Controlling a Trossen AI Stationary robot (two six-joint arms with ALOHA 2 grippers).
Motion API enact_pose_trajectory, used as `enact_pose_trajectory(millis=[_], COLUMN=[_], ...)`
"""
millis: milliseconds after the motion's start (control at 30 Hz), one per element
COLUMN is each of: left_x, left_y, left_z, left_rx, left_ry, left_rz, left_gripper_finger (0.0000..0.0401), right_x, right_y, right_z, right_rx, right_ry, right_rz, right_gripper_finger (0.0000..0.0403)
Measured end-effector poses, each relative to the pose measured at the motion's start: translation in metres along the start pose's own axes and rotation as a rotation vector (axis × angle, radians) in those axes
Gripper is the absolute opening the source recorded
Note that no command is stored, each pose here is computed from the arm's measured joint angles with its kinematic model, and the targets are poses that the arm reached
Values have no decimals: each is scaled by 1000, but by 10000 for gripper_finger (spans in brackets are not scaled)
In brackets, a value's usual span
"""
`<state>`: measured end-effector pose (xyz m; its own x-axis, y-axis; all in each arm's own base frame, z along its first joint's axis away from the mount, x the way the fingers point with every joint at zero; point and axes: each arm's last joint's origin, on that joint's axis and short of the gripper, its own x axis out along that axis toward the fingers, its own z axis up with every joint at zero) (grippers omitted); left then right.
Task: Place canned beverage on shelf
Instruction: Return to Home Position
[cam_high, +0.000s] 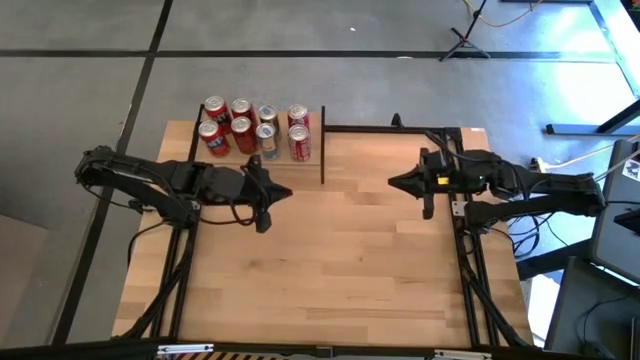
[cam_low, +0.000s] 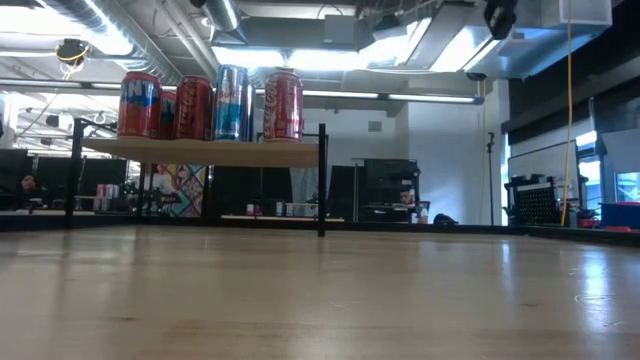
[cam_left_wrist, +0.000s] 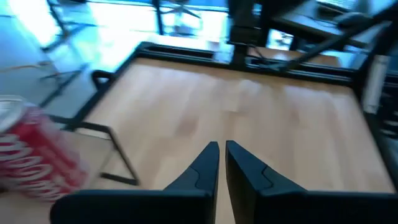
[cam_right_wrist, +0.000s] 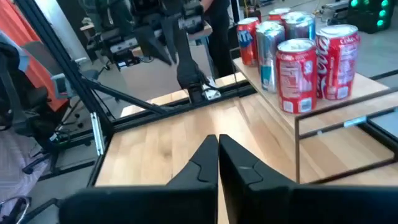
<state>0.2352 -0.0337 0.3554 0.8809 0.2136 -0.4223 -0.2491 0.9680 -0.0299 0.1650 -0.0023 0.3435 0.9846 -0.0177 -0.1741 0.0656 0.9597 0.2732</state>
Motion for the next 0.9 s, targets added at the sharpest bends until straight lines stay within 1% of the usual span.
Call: enact_pose_trajectory(millis=[67,133,167,267,367,467,600,700,800,900], left_x=[0,0,0,0,-4,-6,-9,-14,-23,-33], left_y=[1,1,1,0,-3,-2,5,14,25,32], left_z=[1,3,3,4,5,6,5,-7,-22,-39], left_rx=[-19,-90,-85,-14,66,112,143,150,118,71], left_ry=[-16,-39,-38,-46,-53,-53,-58,-88,-180,-256], left_rz=[44,43,43,25,-49,-123,-166,-186,-203,-229], left_gripper_finger=[16,15,15,14,14,14,14,14,14,14], right_x=[-4,-6,-6,-6,-12,-17,-17,-17,-16,-16], right_y=[-1,0,0,0,0,0,-5,-10,-14,-16], right_z=[-3,-2,-2,-3,-1,0,-16,-31,-45,-53], right_rx=[3,13,-12,-119,-172,-200,-204,-194,-180,-176], right_ry=[-1,-3,-2,7,-24,-60,-93,-114,-125,-151], right_rz=[1,22,31,41,24,8,12,7,-5,23], right_gripper_finger=[3,3,3,3,3,3,3,3,3,3])
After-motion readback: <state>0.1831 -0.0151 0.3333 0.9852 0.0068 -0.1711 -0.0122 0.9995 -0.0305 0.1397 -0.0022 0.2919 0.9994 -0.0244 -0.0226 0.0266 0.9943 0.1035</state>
